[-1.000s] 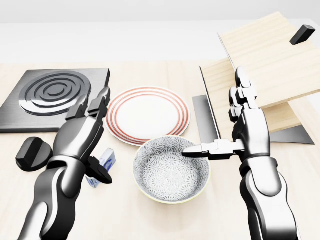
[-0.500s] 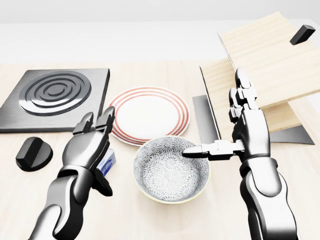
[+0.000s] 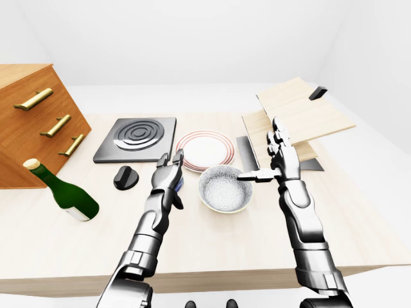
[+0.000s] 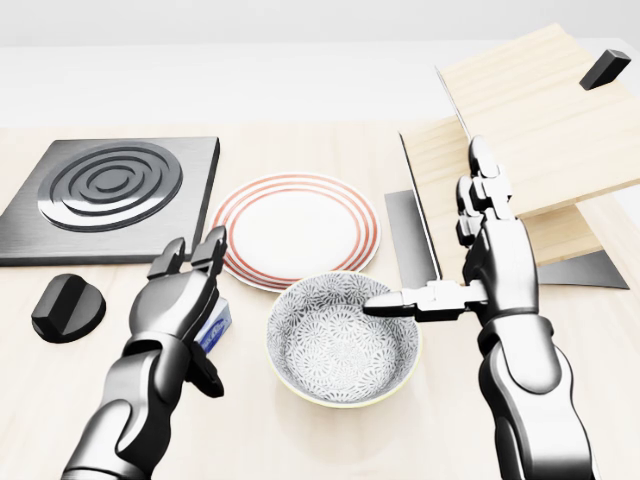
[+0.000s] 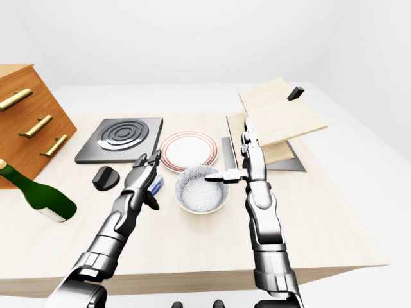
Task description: Pick up the cream cheese and put it in the bowl.
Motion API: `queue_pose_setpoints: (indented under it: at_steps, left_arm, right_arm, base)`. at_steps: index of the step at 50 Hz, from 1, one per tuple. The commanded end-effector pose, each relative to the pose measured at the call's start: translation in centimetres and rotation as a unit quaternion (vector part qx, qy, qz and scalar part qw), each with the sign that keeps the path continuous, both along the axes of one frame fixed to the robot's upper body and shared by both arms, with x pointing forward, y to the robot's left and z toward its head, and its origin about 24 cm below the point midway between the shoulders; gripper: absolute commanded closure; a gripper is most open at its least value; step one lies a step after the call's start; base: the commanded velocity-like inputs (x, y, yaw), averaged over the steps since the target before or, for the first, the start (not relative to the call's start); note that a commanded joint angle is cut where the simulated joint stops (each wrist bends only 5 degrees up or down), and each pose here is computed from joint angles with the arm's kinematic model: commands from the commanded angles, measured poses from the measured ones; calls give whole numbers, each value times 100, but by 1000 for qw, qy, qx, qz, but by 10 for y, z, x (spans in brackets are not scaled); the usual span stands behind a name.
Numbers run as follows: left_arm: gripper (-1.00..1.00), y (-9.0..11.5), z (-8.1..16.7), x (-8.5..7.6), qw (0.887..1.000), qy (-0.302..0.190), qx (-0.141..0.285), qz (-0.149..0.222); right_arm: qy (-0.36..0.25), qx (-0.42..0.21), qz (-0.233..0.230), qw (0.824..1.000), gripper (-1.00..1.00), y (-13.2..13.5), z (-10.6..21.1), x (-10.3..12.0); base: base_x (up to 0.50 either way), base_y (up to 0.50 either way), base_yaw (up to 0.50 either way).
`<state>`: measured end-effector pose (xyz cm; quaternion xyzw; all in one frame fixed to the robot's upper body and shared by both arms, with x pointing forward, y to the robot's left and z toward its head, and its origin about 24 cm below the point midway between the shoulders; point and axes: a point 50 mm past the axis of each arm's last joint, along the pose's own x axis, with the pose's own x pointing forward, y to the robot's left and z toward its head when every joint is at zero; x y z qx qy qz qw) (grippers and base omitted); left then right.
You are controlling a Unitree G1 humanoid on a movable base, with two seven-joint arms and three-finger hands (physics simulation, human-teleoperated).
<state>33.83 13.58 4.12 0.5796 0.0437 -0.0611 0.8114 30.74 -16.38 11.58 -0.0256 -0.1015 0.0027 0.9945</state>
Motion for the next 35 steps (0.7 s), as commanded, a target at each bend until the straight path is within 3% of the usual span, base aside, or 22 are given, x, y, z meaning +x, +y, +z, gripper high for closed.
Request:
queue_pose_setpoints:
  at_steps: [1,15,17,20,22,23,24,27,35]
  left_arm:
    - [-100,3,1,12,1000,-4,2,15]
    - [-98,10,-12,15,999,17,-1,38]
    - [-67,10,-14,15,999,20,-2,38]
    - [-48,9,-13,14,999,20,-2,35]
    - [-18,9,-14,14,999,22,-2,35]
    - [-18,9,-14,14,999,22,-2,35]
    - [2,9,-14,13,999,23,-2,34]
    - [14,8,-16,13,999,26,0,33]
    - [15,7,-16,12,999,29,-1,31]
  right_arm:
    - [-2,1,0,1000,-100,1,1,0]
    - [2,0,0,1000,-100,0,-1,1]
    - [1,0,0,1000,-100,0,0,0]
    - [1,0,0,1000,-100,0,0,1]
    - [2,0,-1,1000,-100,0,-1,1]
    - [2,0,-1,1000,-100,0,-1,1]
    - [2,1,-1,1000,-100,0,-1,1]
    - [2,1,-1,1000,-100,0,-1,0]
    - [-1,1,-1,1000,-100,0,1,0]
  base:
    - [0,0,0]
    - [0,0,0]
    - [0,0,0]
    - [0,0,0]
    - [0,0,0]
    - [0,0,0]
    - [0,0,0]
    - [0,0,0]
    - [0,0,0]
